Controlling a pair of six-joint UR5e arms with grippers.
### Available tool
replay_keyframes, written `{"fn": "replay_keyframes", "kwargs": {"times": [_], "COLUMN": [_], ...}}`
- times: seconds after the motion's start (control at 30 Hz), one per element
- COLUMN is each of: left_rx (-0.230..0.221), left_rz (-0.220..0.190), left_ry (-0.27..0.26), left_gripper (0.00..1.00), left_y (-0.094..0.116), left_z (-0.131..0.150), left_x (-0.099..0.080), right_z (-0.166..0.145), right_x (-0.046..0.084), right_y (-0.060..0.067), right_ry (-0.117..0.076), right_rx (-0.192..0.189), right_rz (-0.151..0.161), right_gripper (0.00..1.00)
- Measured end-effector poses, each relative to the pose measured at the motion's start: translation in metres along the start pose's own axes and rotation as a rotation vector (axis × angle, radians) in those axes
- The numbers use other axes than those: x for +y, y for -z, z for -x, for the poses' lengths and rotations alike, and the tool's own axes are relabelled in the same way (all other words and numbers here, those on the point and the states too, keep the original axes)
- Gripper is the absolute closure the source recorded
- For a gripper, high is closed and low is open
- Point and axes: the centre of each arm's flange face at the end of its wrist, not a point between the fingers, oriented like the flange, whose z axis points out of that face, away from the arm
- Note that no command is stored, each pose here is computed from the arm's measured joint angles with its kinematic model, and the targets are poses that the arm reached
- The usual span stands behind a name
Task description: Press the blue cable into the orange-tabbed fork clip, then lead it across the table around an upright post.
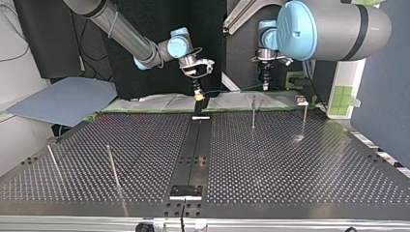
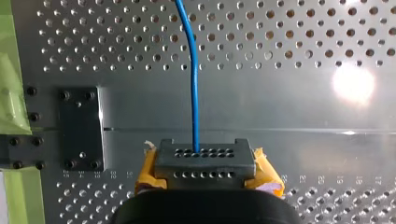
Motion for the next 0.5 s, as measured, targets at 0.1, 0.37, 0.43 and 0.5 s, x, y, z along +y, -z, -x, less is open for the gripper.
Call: {"fn": "replay_keyframes", "kwargs": {"times": [0.1,0.37,0.43,0.5], "left_rx": [0.0,-0.004,-0.014,-0.025], "left_rz": [0.004,0.011,0.006,0.003], "left_ry": [0.002,-0.033,-0.038,-0.039], "left_gripper": [1.0,1.0,1.0,1.0], "left_y": [-0.004,-0.003,0.0,0.001], "left_z": [0.003,0.007,0.011,0.016], "left_x": [0.007,0.014,0.012,0.011], "right_z": [-0.001,-0.003,-0.004,-0.005], "right_x": [-0.004,-0.008,-0.008,-0.008], "right_y": [-0.001,-0.004,-0.005,-0.006], "right_ry": [0.004,0.009,0.009,0.007], "right_rx": [0.003,0.013,0.015,0.017], "right_rz": [-0.008,-0.016,-0.016,-0.015], "right_gripper": [1.0,1.0,1.0,1.0]}}
